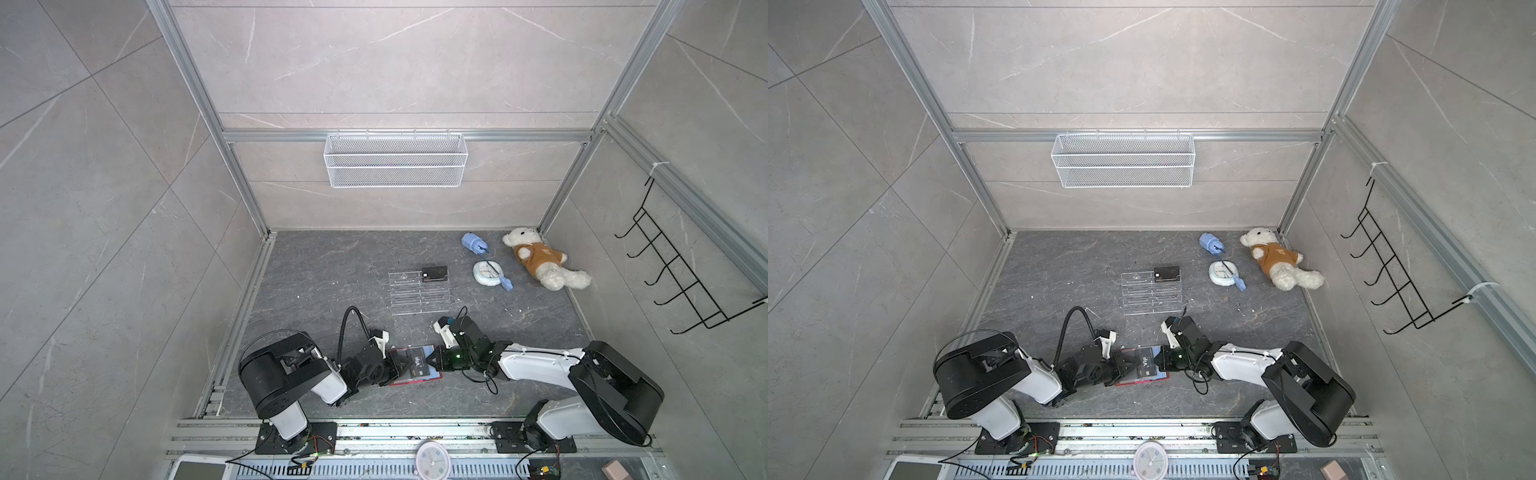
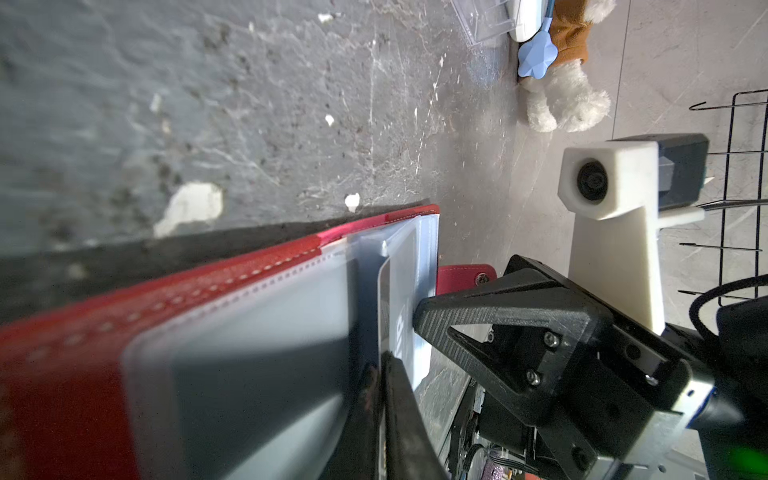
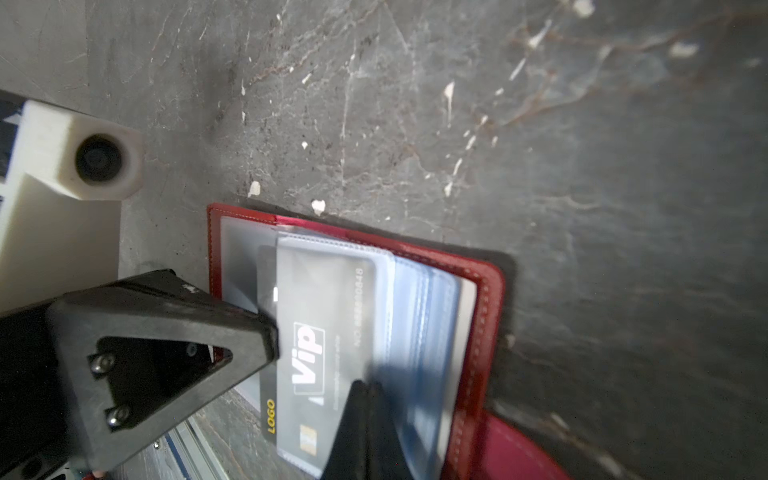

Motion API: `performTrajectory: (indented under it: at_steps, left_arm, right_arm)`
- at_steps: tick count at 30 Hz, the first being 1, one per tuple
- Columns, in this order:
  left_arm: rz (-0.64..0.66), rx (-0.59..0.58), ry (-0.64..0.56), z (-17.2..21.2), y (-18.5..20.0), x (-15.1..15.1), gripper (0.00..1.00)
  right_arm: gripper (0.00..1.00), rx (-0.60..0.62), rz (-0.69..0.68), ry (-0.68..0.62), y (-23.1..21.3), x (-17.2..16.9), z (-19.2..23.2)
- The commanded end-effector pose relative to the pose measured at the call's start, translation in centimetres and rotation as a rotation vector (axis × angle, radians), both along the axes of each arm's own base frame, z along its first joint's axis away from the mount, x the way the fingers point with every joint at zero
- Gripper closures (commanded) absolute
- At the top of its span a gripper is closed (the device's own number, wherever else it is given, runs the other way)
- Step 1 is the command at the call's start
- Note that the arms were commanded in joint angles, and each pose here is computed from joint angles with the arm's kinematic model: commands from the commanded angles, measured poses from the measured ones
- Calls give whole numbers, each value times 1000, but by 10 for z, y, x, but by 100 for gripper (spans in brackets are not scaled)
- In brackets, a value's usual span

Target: Take the credit cards out of the card holder

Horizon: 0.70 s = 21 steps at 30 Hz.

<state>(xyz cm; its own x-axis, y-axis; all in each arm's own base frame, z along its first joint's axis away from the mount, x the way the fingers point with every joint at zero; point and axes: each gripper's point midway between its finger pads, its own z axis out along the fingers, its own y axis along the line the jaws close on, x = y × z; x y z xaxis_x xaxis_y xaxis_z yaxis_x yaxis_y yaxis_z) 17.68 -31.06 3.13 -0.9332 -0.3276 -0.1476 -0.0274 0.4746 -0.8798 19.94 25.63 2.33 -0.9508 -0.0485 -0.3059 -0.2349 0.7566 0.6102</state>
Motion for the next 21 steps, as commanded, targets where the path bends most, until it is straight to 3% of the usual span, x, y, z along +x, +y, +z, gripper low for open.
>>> performTrajectory:
  at_steps: [1, 21]
  left_arm:
    - [9, -11, -38, 4, -1, 4, 100]
    - [17, 1, -78, 11, 13, 0, 100]
  right_arm:
    - [95, -63, 7, 66, -14, -16, -20]
    - [96, -72, 11, 65, -17, -18, -20]
